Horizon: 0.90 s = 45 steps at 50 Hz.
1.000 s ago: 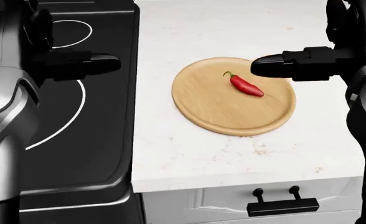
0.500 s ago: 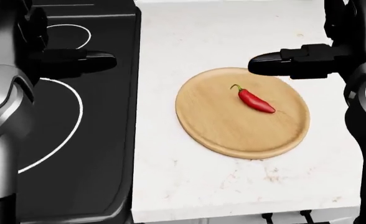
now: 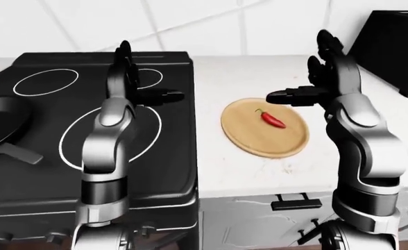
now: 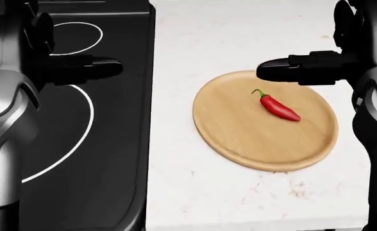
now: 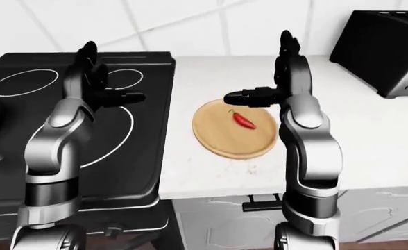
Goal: Pick the chili pepper from the plate and place it in the pan.
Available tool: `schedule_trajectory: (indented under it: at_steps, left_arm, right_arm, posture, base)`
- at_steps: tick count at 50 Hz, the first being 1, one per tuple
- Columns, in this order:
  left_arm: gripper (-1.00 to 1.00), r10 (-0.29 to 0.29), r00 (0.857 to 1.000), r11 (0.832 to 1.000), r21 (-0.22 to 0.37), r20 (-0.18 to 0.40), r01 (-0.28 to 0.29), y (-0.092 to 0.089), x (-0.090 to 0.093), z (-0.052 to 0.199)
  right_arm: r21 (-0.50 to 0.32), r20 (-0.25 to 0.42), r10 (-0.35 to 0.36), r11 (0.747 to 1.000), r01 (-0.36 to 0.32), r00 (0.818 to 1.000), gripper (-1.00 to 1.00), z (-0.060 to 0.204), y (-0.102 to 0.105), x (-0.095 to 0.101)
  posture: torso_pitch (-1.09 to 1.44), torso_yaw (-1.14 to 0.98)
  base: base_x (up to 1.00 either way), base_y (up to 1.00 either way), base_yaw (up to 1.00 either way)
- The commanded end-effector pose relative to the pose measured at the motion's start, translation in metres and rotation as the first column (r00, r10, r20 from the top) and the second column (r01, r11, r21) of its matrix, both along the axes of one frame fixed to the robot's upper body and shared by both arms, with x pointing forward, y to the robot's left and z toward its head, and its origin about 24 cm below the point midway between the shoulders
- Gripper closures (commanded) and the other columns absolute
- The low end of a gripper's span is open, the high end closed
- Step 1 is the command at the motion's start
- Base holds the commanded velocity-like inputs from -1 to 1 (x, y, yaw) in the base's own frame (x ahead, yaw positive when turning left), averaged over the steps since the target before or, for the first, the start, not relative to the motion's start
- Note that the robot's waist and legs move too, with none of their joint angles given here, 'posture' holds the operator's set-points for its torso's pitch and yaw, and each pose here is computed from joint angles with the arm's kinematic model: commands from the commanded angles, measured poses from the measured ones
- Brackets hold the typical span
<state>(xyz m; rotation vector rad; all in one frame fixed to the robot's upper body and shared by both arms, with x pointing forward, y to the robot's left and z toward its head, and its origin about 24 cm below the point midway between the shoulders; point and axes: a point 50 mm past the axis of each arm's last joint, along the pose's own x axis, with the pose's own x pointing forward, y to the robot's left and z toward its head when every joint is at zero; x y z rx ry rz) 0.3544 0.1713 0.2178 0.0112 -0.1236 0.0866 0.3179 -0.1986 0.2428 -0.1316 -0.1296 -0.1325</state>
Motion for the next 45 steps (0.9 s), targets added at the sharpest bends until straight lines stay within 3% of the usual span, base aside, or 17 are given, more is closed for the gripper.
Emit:
schedule_trajectory:
  at_steps: [1, 14, 26, 30, 36, 39, 42, 45]
  left_arm:
    - [-1.0, -0.009, 0.996, 1.0, 0.005, 0.09, 0.009, -0.002, -0.003, 0.02]
    - [-1.0, -0.012, 0.995, 1.0, 0.004, 0.094, 0.012, -0.003, -0.004, 0.022]
    - [-1.0, -0.017, 0.995, 1.0, 0.0, 0.101, 0.017, -0.002, -0.006, 0.026]
    - [-1.0, -0.019, 0.994, 1.0, 0.002, 0.104, 0.019, -0.001, -0.006, 0.026]
    - [-1.0, -0.018, 0.995, 1.0, 0.001, 0.103, 0.018, -0.001, -0.006, 0.027]
    - [-1.0, -0.018, 0.995, 1.0, 0.002, 0.102, 0.017, -0.001, -0.006, 0.026]
    - [-1.0, -0.018, 0.995, 1.0, 0.003, 0.101, 0.017, -0.001, -0.006, 0.026]
    - [-1.0, -0.016, 0.995, 1.0, 0.0, 0.1, 0.016, 0.0, -0.006, 0.026]
  right_arm:
    - [-0.016, 0.088, -0.004, 1.0, 0.006, 0.996, -1.0, 0.016, -0.001, -0.004]
    - [-0.05, 0.078, -0.007, 0.999, 0.011, 0.997, -1.0, 0.024, 0.0, 0.0]
    - [-0.214, 0.012, 0.025, 0.977, -0.022, 1.0, -1.0, 0.061, -0.005, 0.017]
    - [-0.308, -0.044, 0.067, 0.948, -0.077, 0.997, -1.0, 0.074, 0.002, 0.026]
    - [-0.388, -0.106, 0.092, 0.913, -0.126, 0.99, -0.93, 0.079, 0.007, 0.034]
    - [-0.429, -0.134, 0.096, 0.891, -0.145, 0.986, -1.0, 0.083, 0.01, 0.034]
    - [-0.483, -0.159, 0.084, 0.862, -0.152, 0.984, -0.98, 0.085, 0.012, 0.036]
    - [-0.564, -0.199, 0.069, 0.808, -0.172, 0.977, -1.0, 0.092, 0.014, 0.04]
  posture:
    - [0.0, 0.0]
    - [0.0, 0.0]
    - [0.0, 0.0]
    - [0.0, 0.0]
    - [0.0, 0.0]
    - [0.0, 0.0]
    - [0.0, 0.0]
    - [0.0, 0.0]
  base:
    - [0.0, 0.0, 0.0]
    - [0.0, 0.0, 0.0]
    - [0.0, 0.0, 0.0]
    - [0.0, 0.0, 0.0]
    - [0.0, 0.0, 0.0]
    - [0.0, 0.0, 0.0]
    - [0.0, 0.0, 0.0]
    - [0.0, 0.0, 0.0]
